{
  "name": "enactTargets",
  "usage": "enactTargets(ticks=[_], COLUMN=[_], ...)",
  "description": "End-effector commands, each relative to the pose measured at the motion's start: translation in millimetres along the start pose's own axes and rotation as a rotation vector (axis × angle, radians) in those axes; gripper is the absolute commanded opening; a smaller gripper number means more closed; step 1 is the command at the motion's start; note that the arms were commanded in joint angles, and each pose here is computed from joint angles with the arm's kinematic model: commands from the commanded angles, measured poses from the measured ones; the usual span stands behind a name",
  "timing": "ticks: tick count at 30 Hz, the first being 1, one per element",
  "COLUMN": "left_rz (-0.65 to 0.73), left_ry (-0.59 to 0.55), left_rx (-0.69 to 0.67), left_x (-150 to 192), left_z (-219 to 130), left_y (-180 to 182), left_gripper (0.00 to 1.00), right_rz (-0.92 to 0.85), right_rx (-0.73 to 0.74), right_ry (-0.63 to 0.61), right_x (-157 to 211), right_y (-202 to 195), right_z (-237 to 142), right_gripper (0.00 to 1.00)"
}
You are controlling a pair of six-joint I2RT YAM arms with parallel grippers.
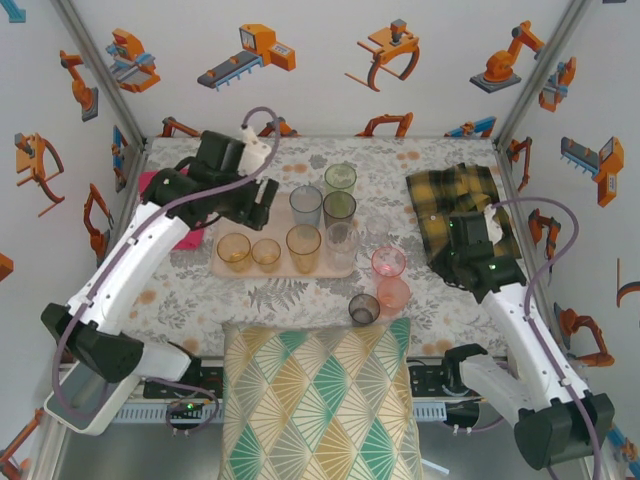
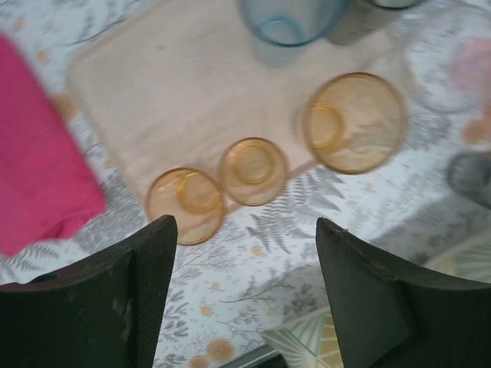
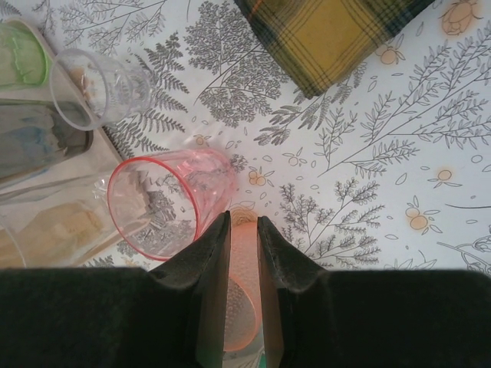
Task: Place the glasses into the tray
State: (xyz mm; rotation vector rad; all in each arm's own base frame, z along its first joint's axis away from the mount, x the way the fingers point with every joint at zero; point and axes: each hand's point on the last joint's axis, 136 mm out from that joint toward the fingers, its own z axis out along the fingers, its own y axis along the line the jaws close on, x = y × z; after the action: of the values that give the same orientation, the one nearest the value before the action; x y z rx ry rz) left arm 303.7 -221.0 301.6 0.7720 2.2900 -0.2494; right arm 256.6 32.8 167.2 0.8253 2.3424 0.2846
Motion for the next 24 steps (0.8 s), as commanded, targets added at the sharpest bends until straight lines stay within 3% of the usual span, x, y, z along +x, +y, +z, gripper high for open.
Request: enactTargets(ticks=[1, 6, 13, 24], left_rz=[0.109, 0.259, 0.346, 0.401], left_ry=[0.086, 0.127, 0.13, 0.221], left_rx=[0.161, 0.294, 0.424, 0.495], left_x=[8.5, 11.9, 20.4, 67.2], left_z=[16.4, 35.9, 57.0, 89.1], left_y=[-56.7, -132.8, -204.0, -249.7], left_gripper=[0.7, 0.71, 0.71, 0.6], right_rz=[0.041, 0.109, 0.137, 0.14], right_rx=[0.029, 0.077, 0.084, 0.078], right_ry=[-0.009, -0.038, -0.06, -0.104], right_x=[-0.6, -7.4, -11.1, -16.7], right_y=[-12.6, -34.5, -45.1, -49.8], right_z=[-4.9, -22.9, -42.6, -57.3], right_gripper=[0.24, 0.25, 0.26, 0.26])
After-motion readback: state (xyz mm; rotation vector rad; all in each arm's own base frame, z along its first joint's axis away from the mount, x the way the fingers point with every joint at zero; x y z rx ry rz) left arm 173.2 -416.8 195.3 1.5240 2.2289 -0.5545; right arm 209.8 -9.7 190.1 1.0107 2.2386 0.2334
